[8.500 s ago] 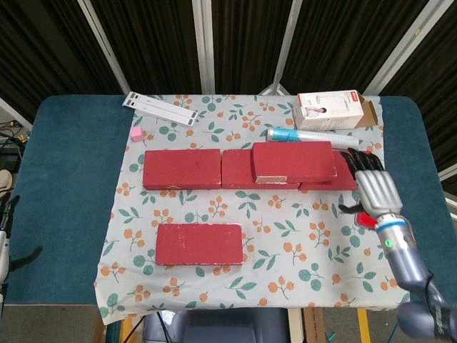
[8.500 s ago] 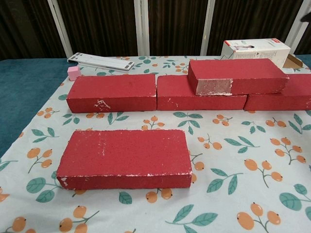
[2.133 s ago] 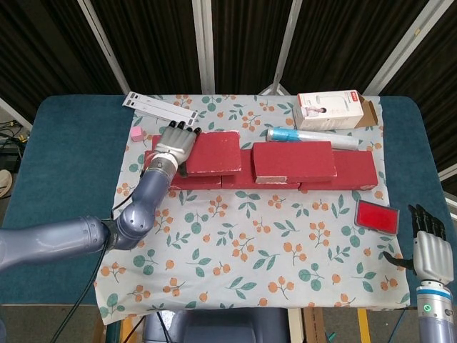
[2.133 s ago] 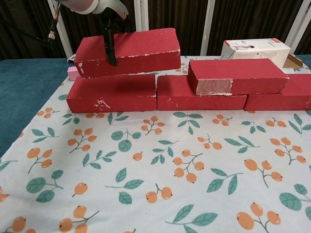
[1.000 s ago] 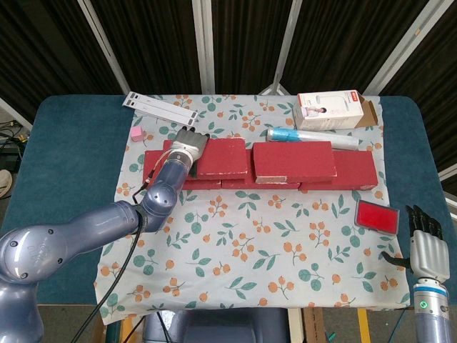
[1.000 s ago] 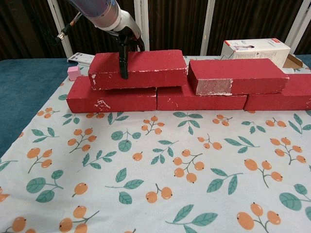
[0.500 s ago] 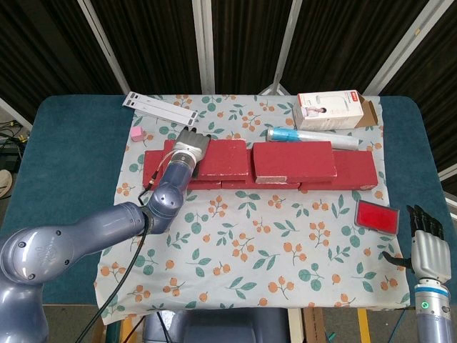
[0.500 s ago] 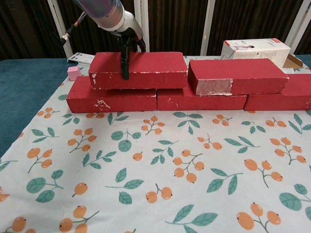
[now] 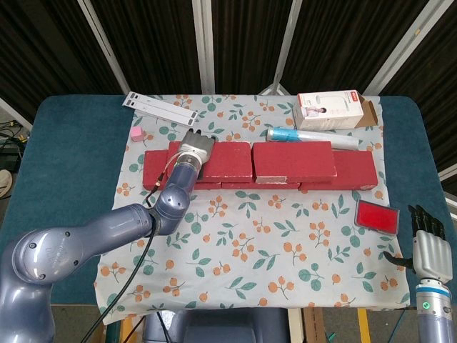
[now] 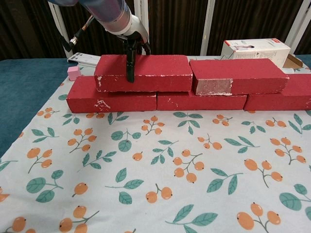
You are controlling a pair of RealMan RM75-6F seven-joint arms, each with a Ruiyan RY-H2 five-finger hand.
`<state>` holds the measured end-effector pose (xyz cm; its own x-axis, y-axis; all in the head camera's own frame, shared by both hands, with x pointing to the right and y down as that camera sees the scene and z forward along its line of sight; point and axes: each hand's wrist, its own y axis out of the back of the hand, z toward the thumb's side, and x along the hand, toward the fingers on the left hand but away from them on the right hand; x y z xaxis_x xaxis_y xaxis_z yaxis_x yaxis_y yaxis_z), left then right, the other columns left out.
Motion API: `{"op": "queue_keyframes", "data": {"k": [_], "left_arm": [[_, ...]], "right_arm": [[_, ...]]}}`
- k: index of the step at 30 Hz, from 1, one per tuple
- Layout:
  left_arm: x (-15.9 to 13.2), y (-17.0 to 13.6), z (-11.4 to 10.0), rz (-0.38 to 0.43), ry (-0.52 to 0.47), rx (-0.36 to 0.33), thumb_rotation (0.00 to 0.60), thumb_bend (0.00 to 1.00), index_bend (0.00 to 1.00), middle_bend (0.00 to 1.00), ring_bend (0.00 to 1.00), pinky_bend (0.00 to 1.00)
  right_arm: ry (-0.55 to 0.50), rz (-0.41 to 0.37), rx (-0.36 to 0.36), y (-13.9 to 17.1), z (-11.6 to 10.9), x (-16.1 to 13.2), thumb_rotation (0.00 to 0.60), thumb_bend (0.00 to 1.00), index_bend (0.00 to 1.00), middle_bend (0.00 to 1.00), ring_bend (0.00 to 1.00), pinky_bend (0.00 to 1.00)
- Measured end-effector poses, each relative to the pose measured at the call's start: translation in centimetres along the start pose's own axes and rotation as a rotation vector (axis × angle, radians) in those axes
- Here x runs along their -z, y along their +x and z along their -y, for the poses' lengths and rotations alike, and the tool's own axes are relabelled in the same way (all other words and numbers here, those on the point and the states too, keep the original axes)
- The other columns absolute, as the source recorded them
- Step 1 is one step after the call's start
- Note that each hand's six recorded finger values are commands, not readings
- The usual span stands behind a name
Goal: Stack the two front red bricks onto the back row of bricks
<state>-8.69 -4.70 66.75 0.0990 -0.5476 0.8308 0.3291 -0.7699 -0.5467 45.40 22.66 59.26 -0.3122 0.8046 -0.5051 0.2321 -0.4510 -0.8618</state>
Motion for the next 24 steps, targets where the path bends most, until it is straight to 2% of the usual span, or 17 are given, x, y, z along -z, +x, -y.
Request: {"op": "queue_keyframes", "data": {"k": [24], "left_arm": [[-1.6,0.6,0.0,-0.009,-0.009,0.003,0.6,0.01,0.42,0.36,0.0,0.04]], "right_arm": [[-0.005,0.009,0.002,-0.1,-0.1,0.3,0.6,0.07,0.0,0.0,0.0,0.0]]}}
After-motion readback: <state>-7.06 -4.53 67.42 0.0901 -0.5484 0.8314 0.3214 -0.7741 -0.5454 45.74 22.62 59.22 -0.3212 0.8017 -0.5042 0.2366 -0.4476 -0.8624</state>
